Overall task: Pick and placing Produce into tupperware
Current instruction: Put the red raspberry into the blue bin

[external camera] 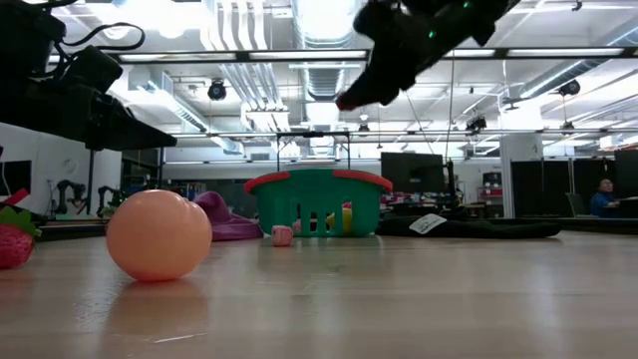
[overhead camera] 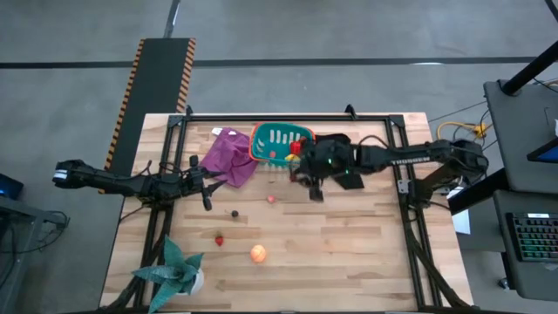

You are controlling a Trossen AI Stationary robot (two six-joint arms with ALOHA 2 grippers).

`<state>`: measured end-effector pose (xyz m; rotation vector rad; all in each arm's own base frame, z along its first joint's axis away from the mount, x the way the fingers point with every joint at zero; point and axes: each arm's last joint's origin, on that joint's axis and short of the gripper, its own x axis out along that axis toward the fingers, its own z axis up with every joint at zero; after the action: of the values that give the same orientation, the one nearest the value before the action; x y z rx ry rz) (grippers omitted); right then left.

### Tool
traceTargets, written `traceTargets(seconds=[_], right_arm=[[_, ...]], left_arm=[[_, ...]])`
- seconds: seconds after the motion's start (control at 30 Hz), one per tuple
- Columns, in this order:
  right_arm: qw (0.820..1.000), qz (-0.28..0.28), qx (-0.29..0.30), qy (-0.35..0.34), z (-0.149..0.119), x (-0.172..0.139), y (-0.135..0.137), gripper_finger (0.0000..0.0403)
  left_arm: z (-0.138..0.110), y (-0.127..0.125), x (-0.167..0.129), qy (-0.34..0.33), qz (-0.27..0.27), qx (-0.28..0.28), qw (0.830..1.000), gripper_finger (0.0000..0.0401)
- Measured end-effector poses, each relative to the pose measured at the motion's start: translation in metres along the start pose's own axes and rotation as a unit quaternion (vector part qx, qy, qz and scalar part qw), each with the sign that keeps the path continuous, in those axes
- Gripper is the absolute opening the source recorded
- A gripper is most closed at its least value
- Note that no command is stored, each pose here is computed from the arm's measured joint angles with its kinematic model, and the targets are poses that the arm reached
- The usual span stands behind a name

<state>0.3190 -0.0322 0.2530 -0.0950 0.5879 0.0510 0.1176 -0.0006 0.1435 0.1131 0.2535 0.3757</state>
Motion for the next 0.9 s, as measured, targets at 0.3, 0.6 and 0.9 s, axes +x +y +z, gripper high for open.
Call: traceTargets(seconds=[0.3,0.6,0.9], right_arm=[[0.995,-0.084,0.057,0.022,-0.011,-0.001,-0.066,0.0073],[0.98,-0.14,0.077,0.12,-0.022,0.022,-0.109,0.0073],[0.965,-0.166,0.126,0.161,-0.016,0.035,-0.144,0.0073]], left_arm=[[0.0,0.0,0.0,0.0,0.0,0.0,1.0,0.0105],[0.0,0.0,0.0,-0.001,0.003,0.016,1.0,0.0105],[0.0,0.001,0.0,-0.001,0.015,0.017,1.0,0.0105]])
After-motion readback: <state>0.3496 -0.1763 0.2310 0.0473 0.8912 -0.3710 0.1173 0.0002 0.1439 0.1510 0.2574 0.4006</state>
